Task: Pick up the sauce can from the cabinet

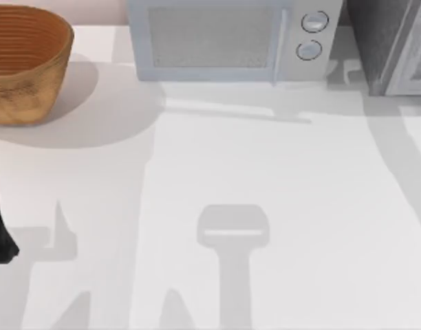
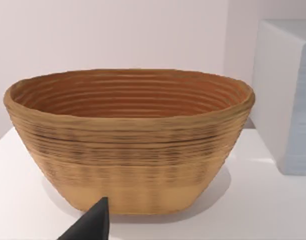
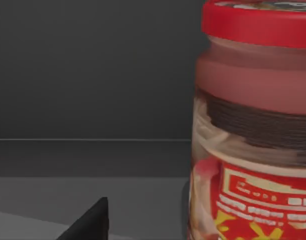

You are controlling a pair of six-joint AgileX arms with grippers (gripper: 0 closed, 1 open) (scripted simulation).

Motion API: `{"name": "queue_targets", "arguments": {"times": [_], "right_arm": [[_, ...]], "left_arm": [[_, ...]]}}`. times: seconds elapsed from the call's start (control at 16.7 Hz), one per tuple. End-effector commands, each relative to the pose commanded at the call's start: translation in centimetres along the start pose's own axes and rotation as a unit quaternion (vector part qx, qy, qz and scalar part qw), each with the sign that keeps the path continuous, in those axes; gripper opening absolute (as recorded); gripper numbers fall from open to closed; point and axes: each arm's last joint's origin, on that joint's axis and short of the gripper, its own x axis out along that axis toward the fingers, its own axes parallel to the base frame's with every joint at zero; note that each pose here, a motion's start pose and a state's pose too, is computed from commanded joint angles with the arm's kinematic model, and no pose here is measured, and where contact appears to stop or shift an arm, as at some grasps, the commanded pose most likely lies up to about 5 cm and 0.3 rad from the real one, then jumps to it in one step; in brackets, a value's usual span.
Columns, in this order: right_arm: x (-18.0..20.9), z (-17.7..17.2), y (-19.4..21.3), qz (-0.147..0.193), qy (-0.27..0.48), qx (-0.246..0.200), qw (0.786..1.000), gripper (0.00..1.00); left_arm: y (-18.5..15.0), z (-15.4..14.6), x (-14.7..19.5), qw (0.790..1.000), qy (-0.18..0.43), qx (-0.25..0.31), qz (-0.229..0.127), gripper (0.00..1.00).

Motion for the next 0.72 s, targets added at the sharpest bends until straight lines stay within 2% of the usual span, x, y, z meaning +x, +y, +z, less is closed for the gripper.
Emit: {"name": "queue_targets", "arguments": {"times": [0.72], "right_arm": [[0.9,-0.1,-1.6,-0.005,0.001,0.002,1.0,1.0]], "left_arm": [[0.0,0.0,0.0,1.0,0.0,0.0,0.0,1.0]]}}
